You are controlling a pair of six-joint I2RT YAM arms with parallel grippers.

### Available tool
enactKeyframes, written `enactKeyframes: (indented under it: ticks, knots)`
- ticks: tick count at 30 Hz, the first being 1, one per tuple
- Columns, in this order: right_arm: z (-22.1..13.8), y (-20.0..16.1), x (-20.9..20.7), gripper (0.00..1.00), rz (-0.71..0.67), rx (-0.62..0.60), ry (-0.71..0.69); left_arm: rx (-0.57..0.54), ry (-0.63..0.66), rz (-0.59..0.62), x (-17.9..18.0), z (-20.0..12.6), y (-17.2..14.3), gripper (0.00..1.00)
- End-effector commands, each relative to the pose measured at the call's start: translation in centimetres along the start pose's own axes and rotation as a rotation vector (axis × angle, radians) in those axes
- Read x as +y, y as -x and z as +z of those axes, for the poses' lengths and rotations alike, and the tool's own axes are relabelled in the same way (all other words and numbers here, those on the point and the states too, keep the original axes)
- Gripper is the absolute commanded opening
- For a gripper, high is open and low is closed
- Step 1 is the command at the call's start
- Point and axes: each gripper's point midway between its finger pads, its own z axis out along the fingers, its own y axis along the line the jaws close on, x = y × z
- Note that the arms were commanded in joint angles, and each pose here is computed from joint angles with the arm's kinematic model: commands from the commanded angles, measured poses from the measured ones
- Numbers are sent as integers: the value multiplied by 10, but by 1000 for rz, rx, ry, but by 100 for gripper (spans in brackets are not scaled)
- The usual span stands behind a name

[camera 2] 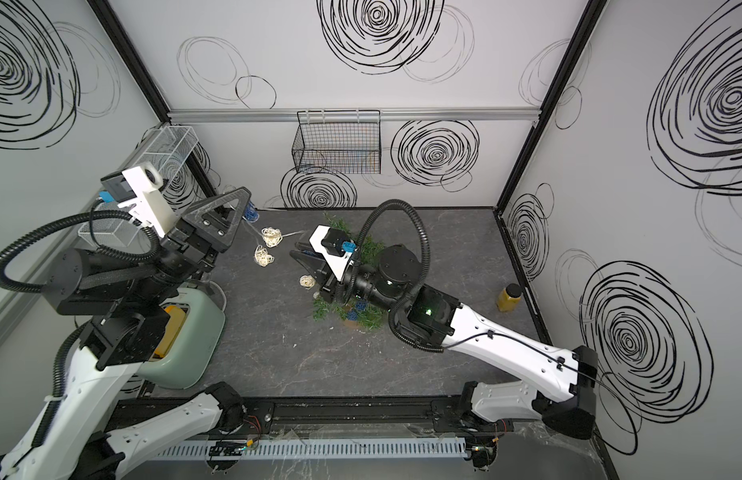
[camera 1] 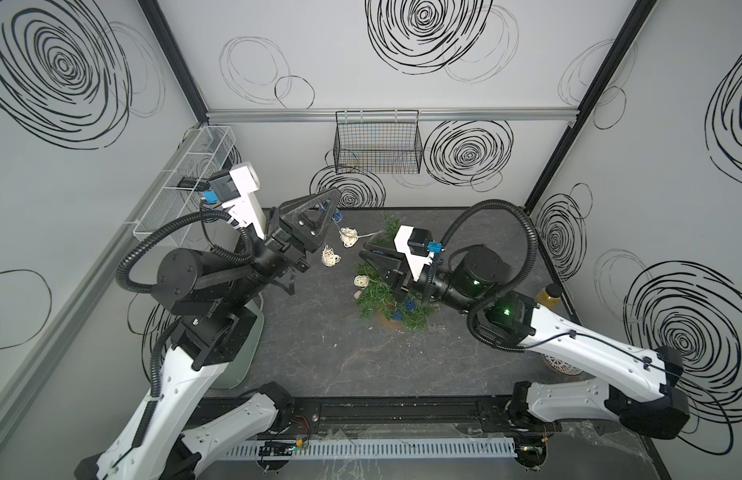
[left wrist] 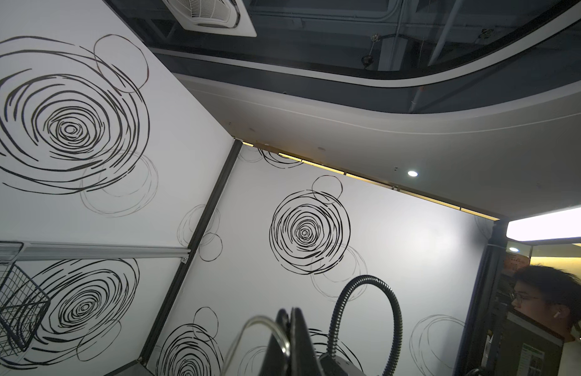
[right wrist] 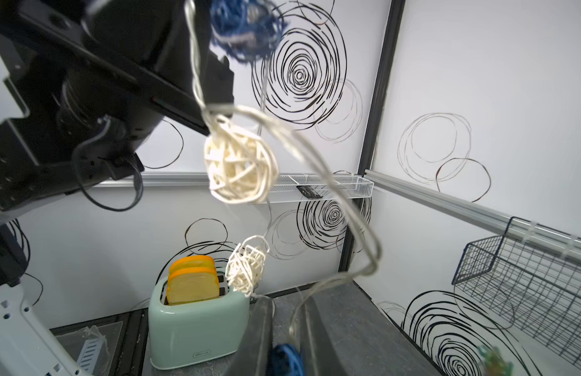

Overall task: Remove string lights from the small christmas tree
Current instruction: Remove the light string from the Christmas tree.

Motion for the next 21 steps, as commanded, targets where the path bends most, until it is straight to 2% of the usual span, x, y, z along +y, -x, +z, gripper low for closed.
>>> enactKeyframes:
  ticks: [1, 7, 15, 17, 21]
  knots:
    - [-18, 40, 1, 1, -18, -69, -14, -29, -107, 2, -27, 3, 14, 0]
    - [-45, 44, 8, 1, 2, -58, -34, 27, -142, -35, -33, 15, -9, 0]
    - [-87, 55, -18, 1, -8, -70, -190, 115, -164, -24, -47, 47, -42, 0]
    - [-93, 53, -23, 5, -1, -57, -216, 117, -171, -19, -49, 54, -42, 0]
    - [-108, 36, -26, 22, 40, -41, -237, 126, -212, -20, -58, 73, -38, 0]
